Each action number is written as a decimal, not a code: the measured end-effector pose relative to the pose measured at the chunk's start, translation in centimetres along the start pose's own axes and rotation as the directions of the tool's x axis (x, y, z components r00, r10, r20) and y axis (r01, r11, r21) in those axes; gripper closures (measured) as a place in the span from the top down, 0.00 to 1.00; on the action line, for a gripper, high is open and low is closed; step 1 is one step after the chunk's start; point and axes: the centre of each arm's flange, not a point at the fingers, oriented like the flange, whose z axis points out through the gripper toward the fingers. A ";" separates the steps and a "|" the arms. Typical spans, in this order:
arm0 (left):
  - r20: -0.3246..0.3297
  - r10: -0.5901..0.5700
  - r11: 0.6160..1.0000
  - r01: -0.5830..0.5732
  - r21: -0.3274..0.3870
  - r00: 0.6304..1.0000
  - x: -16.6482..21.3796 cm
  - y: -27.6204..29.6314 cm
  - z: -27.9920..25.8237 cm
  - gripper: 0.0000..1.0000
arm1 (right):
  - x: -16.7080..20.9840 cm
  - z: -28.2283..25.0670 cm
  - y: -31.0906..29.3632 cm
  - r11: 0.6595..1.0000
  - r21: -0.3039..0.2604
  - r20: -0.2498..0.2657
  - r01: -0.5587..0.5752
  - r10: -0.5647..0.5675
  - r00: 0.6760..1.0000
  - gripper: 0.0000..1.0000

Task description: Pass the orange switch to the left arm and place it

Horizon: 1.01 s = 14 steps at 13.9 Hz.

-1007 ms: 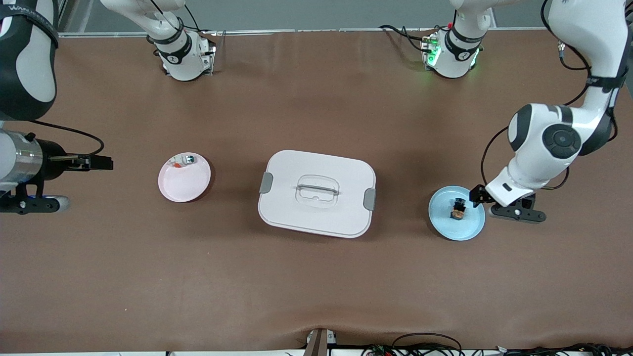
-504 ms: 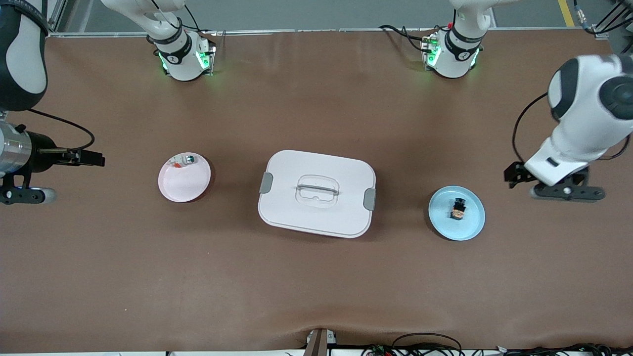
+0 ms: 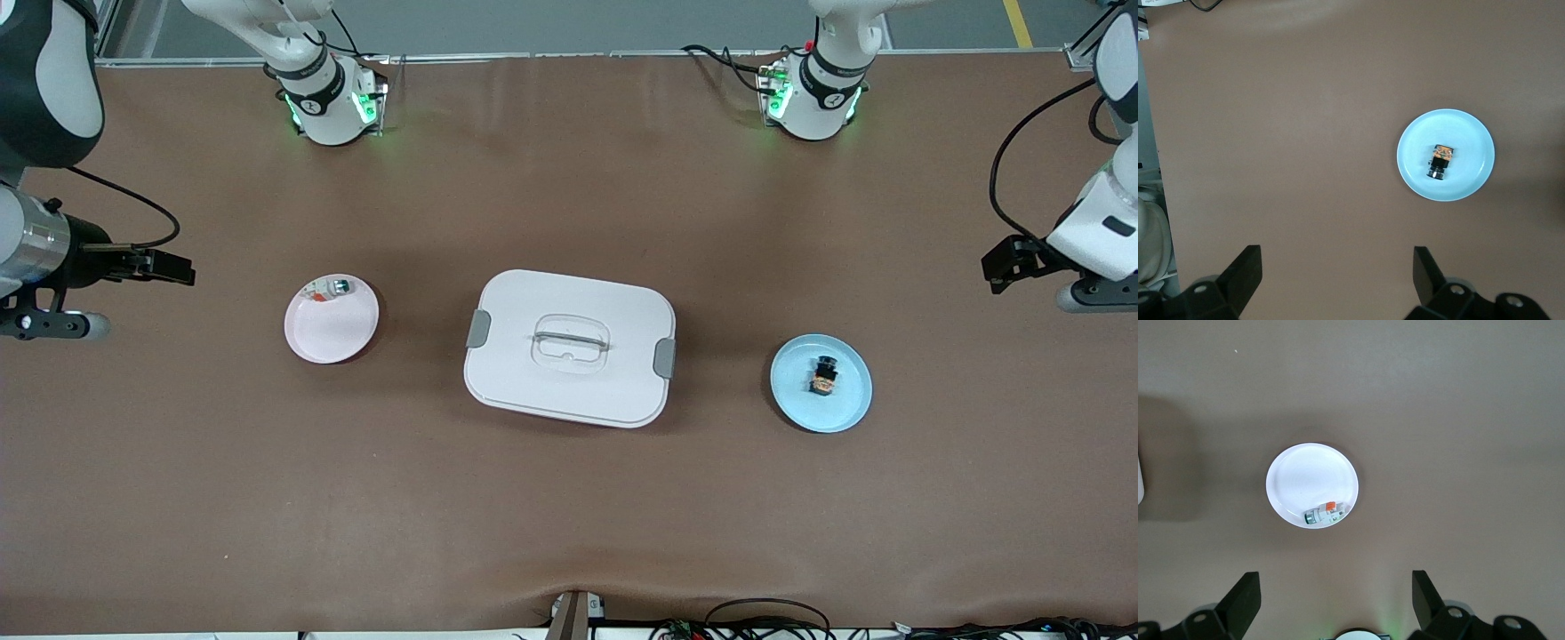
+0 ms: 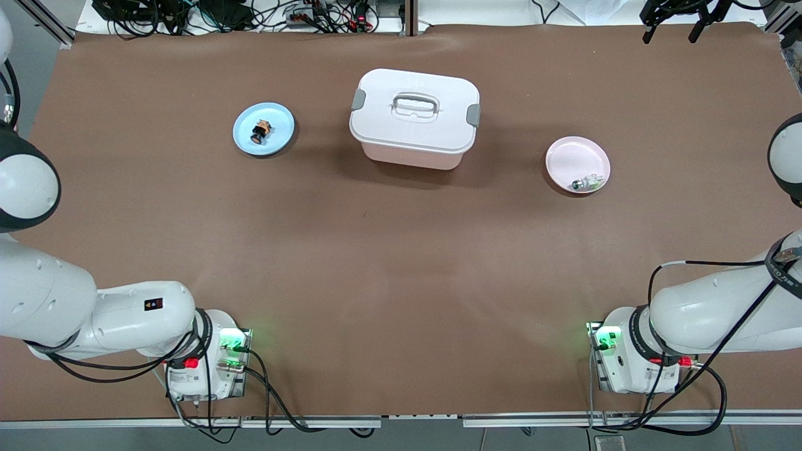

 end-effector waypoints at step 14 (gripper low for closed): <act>0.061 -0.031 0.986 0.041 -0.161 0.998 -5.0 0.8 -6.1 1.00 | -2.8 -4.3 1.5 0.993 0.020 -0.085 -0.115 0.116 0.990 1.00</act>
